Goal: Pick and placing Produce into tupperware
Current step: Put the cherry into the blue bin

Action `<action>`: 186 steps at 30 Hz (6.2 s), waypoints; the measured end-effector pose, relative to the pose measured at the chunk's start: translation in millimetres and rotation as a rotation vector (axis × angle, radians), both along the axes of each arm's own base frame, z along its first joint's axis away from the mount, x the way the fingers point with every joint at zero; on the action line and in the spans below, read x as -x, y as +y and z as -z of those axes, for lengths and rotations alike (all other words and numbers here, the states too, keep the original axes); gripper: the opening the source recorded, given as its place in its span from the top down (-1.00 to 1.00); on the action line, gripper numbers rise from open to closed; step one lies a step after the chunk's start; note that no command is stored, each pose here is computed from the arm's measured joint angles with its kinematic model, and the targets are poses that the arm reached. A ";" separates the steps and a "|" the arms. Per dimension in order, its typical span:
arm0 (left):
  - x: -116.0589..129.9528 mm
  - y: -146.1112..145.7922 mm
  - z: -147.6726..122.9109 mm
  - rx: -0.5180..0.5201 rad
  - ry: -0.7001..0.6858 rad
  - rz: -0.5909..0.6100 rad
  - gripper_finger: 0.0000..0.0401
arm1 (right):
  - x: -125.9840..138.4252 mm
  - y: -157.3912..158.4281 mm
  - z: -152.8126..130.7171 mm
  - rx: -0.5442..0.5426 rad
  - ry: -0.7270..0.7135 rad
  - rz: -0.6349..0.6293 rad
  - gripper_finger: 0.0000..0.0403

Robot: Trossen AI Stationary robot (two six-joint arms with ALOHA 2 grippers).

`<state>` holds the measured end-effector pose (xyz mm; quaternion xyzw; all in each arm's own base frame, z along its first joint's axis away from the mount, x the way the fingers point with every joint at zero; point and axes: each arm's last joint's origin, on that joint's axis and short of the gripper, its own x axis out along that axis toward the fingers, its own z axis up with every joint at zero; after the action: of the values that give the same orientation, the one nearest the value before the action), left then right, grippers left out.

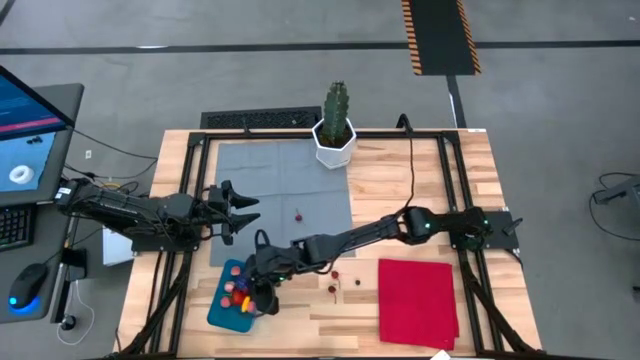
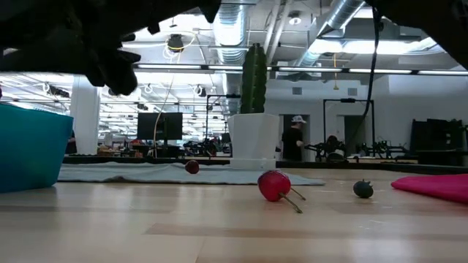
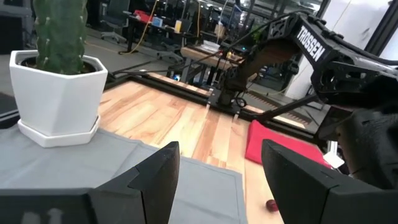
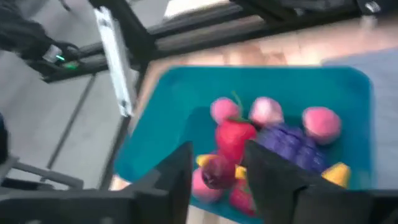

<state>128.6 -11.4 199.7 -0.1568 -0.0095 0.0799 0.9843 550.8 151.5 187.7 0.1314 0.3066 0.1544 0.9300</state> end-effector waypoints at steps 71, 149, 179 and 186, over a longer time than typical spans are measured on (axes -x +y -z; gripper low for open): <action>-150.7 84.3 19.7 0.329 0.798 0.052 -0.08 | 413.2 -57.7 15.9 0.055 -0.516 0.147 -0.28; -202.9 64.4 37.6 0.449 1.103 -0.184 -0.08 | 415.3 -56.5 18.6 0.001 -0.493 0.148 -0.28; -211.9 57.2 59.5 0.524 1.148 -0.185 -0.08 | 415.6 -56.6 20.2 -0.011 -0.476 0.154 -0.28; -211.9 61.0 59.3 0.581 1.134 -0.193 -0.08 | 415.6 -56.7 20.8 -0.018 -0.468 0.157 -0.28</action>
<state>340.5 49.6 140.4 -0.3488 0.5204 0.2378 0.7423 135.2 94.9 166.9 0.1236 0.0705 0.1107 0.9836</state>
